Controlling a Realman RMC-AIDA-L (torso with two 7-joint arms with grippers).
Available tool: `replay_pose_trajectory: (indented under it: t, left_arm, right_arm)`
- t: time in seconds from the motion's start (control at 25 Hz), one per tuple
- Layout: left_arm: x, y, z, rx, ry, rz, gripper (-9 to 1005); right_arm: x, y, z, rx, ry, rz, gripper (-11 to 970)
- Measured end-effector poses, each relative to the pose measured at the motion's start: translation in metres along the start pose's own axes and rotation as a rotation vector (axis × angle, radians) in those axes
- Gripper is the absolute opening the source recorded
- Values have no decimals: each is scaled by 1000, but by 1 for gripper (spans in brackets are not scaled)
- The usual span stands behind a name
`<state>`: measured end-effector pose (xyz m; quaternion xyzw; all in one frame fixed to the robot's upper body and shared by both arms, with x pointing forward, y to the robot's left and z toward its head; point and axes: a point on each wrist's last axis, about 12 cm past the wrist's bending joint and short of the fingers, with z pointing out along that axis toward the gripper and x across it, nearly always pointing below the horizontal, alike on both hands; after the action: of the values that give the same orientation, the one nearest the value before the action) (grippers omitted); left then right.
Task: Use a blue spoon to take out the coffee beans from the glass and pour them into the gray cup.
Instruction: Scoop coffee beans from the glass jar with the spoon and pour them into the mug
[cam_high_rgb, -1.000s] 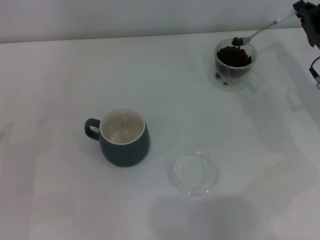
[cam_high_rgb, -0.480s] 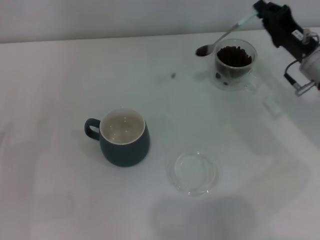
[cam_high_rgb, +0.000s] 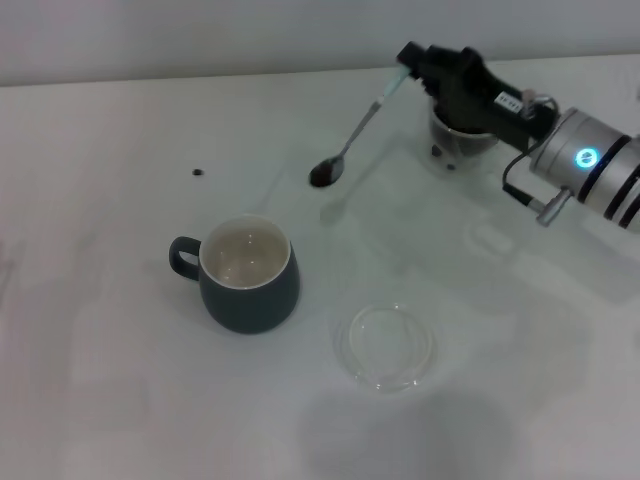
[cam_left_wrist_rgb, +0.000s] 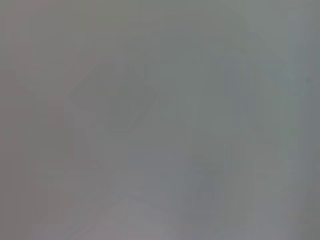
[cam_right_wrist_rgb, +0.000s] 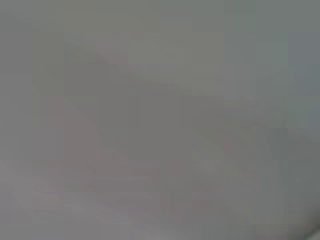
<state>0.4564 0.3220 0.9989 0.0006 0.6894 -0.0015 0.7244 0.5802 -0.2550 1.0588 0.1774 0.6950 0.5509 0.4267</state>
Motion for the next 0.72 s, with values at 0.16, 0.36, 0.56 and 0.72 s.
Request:
replay_pose_trajectory:
  t: [0.16, 0.36, 0.56, 0.72]
  left_arm:
    - [0, -2, 1, 2, 1, -4, 861]
    - [0, -3, 3, 6, -2, -7, 862]
    - [0, -4, 4, 8, 2, -9, 862]
    - [1, -4, 5, 8, 9, -9, 862]
  right_arm:
    - [6, 3, 6, -5, 56, -28, 146]
    - [11, 11, 19, -25, 126, -84, 146]
    - [16, 27, 38, -59, 195, -189, 146]
    - [29, 41, 55, -84, 237, -308, 146]
